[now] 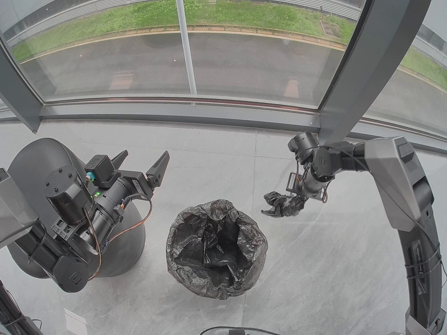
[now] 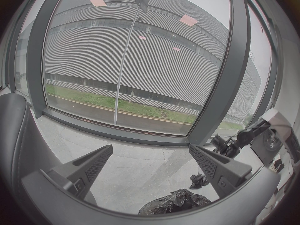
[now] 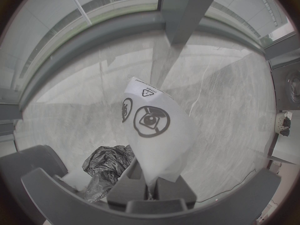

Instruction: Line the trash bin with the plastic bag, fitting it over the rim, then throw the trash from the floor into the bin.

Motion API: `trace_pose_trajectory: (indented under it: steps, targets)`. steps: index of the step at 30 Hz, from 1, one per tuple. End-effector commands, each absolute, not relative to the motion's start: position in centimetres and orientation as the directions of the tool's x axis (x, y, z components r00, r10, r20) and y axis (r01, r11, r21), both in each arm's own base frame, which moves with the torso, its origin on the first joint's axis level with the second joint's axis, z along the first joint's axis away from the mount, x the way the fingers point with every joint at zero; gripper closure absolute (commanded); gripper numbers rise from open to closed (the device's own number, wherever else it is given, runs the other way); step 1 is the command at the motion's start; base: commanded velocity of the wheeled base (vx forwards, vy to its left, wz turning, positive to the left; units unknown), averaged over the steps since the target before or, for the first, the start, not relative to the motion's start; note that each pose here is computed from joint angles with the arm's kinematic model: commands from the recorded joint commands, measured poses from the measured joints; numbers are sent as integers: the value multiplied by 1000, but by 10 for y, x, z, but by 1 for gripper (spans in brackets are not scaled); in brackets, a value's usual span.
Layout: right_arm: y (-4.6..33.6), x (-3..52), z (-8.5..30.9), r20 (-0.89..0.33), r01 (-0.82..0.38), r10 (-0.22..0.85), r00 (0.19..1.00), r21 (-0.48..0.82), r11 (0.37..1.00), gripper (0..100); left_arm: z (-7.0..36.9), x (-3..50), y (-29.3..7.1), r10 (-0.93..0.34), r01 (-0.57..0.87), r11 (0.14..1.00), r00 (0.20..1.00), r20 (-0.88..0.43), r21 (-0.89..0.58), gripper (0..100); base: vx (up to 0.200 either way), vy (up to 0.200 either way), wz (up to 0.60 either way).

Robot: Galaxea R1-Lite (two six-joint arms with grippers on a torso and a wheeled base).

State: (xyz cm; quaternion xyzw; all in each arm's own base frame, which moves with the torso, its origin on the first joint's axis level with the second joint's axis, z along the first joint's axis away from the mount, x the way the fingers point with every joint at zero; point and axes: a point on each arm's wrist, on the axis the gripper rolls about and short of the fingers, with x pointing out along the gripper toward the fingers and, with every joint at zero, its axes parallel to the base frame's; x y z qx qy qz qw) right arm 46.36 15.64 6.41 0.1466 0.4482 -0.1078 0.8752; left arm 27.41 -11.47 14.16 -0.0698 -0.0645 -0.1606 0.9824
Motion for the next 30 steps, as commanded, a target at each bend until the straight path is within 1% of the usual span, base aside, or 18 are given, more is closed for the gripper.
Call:
trace_pose_trajectory:
  steps: [1,5,6,9,10,12,16,17,18,20,22,23,24,25,27,30]
  targets:
    - [147,437,168,-690,305,-44,722,262,916,100,149,270,-113,-305,328,937,936,175,-124,0,0,0,0]
    - [148,416,215,-616,259,-17,787,306,916,100,162,264,-110,-303,341,925,928,218,-167,0,0,0,0]
    - [150,414,218,-610,250,-11,792,308,918,100,164,264,-110,-302,343,924,926,226,-171,0,0,0,0]
    - [160,381,265,-528,163,55,847,359,919,100,178,256,-103,-306,358,918,914,268,-172,0,0,0,0]
    - [161,377,270,-520,154,63,852,363,919,100,180,255,-102,-304,356,918,914,269,-172,0,0,0,0]
    - [179,345,300,-455,41,142,879,370,928,100,189,248,-97,-300,348,921,920,250,-173,0,0,0,0]
    - [210,297,330,-381,-98,254,889,385,918,100,206,237,-91,-296,344,918,926,232,-199,0,0,0,0]
    - [210,297,330,-381,-98,254,889,385,918,100,206,237,-91,-296,344,918,926,232,-199,0,0,0,0]
    - [231,270,330,-388,-158,305,870,366,917,100,217,228,-88,-296,348,909,926,232,-228,0,0,0,0]
    - [243,256,329,-394,-194,335,856,356,914,100,221,222,-85,-297,346,909,929,220,-231,0,0,0,0]
    - [263,235,319,-420,-244,372,827,328,913,100,229,212,-81,-293,335,913,935,198,-232,0,0,0,0]
    - [265,233,318,-425,-249,375,824,324,913,100,231,210,-81,-292,333,914,937,193,-233,0,0,0,0]
    - [276,226,306,-455,-264,372,809,285,922,100,236,205,-78,-280,309,922,948,148,-235,0,0,0,0]
    - [277,224,304,-460,-266,373,806,281,922,100,237,204,-78,-276,303,924,951,139,-235,0,0,0,0]
    - [289,225,279,-517,-273,356,778,232,933,100,244,196,-74,-227,236,943,972,64,-234,0,0,0,0]
    - [300,233,252,-560,-265,332,759,201,943,100,243,192,-72,-188,183,958,982,0,-221,0,0,0,0]
